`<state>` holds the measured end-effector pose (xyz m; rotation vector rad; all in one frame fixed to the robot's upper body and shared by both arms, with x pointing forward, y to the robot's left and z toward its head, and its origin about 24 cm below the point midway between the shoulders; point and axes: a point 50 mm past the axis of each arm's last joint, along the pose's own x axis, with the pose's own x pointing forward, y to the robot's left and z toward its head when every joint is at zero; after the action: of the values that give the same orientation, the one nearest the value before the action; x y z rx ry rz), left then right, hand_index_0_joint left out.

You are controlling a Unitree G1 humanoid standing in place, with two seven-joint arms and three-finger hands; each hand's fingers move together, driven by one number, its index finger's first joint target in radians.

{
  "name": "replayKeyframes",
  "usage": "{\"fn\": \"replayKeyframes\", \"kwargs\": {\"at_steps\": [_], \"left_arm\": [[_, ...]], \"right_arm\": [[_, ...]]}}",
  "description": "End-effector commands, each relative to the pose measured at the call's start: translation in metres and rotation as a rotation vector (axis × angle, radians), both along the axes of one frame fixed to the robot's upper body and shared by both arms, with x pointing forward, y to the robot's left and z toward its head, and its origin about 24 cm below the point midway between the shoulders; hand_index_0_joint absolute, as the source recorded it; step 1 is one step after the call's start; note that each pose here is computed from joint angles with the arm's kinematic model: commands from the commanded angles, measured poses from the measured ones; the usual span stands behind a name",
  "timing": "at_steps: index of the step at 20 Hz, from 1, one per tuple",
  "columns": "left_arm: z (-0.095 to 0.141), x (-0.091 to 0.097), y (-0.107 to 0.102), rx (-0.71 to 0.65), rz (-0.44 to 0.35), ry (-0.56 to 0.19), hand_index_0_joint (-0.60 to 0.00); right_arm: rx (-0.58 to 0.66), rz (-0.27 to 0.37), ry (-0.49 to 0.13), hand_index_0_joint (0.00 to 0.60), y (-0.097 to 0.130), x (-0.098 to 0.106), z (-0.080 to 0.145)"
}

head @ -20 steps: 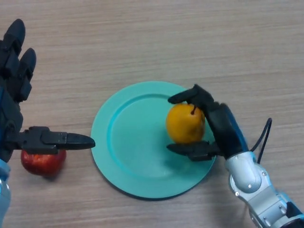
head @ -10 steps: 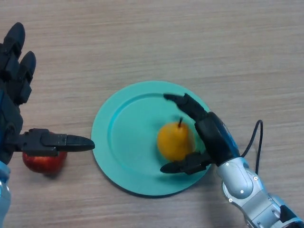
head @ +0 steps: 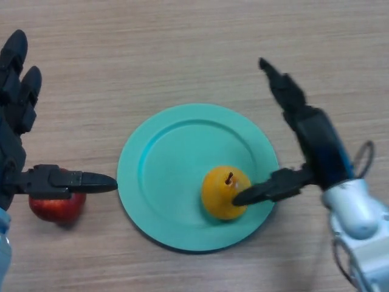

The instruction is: Pick up the yellow pear and place it on the plate

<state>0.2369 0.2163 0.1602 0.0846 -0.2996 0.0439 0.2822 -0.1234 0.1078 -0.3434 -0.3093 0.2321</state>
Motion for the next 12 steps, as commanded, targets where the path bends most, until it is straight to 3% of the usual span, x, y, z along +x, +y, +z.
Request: {"fn": "replayKeyframes", "kwargs": {"at_steps": [1,5,8,12], "left_arm": [[0.036,-0.010,0.008,0.044,0.042,-0.254,0.000],[0.033,-0.008,0.002,0.043,-0.006,-0.237,0.000],[0.032,-0.006,0.002,0.046,-0.027,-0.208,0.000],[0.032,-0.005,0.000,0.054,-0.028,-0.204,0.000]], "right_arm": [[0.058,0.011,-0.185,0.000,-0.015,-0.010,0.040],[0.099,0.012,-0.139,0.000,-0.032,-0.032,0.048],[0.120,-0.024,-0.122,0.000,-0.045,-0.044,0.050],[0.091,-0.042,-0.141,0.000,-0.053,-0.051,0.055]]}}
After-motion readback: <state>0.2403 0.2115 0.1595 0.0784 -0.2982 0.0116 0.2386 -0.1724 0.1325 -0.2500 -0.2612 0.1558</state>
